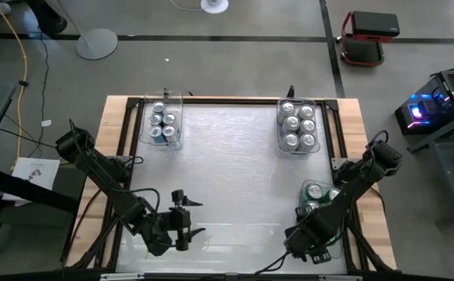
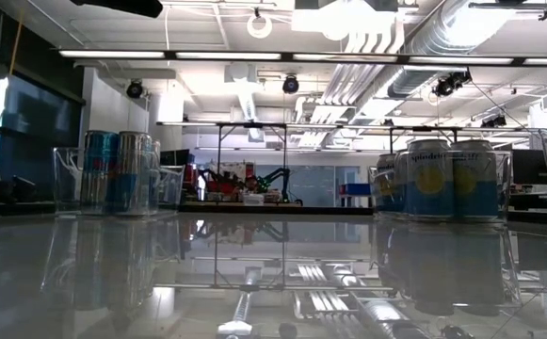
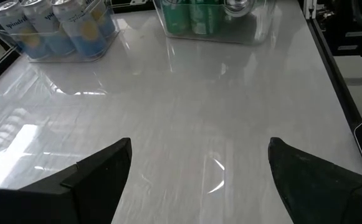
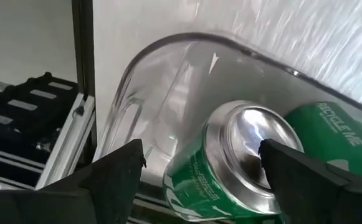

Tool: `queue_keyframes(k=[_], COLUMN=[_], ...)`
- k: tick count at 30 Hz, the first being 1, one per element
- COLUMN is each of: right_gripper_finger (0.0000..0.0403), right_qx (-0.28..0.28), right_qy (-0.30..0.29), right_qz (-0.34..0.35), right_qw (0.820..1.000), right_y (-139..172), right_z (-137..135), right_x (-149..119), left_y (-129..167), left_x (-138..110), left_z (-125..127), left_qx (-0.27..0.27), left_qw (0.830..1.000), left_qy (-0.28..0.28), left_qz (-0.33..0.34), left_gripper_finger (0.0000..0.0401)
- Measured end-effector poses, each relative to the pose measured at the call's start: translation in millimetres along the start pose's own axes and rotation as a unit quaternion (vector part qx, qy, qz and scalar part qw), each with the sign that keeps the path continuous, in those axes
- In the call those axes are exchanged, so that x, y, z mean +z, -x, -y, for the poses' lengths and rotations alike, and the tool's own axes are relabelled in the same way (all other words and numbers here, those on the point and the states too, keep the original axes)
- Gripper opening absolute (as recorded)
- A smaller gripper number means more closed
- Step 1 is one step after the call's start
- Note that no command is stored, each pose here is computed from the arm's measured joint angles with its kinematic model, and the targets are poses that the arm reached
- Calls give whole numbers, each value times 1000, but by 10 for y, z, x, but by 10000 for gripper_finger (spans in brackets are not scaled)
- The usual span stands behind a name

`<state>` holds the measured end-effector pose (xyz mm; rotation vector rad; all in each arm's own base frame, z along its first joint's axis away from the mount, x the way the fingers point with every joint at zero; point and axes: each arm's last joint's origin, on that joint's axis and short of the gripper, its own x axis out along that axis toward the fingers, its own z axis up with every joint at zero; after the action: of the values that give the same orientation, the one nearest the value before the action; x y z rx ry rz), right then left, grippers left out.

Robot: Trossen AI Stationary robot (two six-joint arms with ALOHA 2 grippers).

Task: Sort soda cans
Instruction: Put the green soda can into the bottom transparent bin

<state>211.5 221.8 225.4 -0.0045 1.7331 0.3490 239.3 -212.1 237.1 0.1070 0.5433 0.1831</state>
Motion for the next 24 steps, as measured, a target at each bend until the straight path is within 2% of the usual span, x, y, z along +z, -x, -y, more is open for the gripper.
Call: queue_keyframes(k=[11, 15, 24], right_gripper_finger=[300, 260, 140], right_qx=[-52, -63, -67], right_qy=[84, 101, 110], right_qz=[-23, -41, -7], right_qw=[995, 992, 992], right_y=[-74, -141, -149], right_z=[-80, -70, -97], right_x=[-162, -221, -175], left_y=[0, 0, 0], left_x=[-1, -1, 0], left_z=[0, 0, 0], left_qx=[0, 0, 0], left_qw=[1000, 1000, 1000], left_qy=[-1, 0, 1], left_qz=[0, 0, 0], left_gripper_finger=[353, 353, 353])
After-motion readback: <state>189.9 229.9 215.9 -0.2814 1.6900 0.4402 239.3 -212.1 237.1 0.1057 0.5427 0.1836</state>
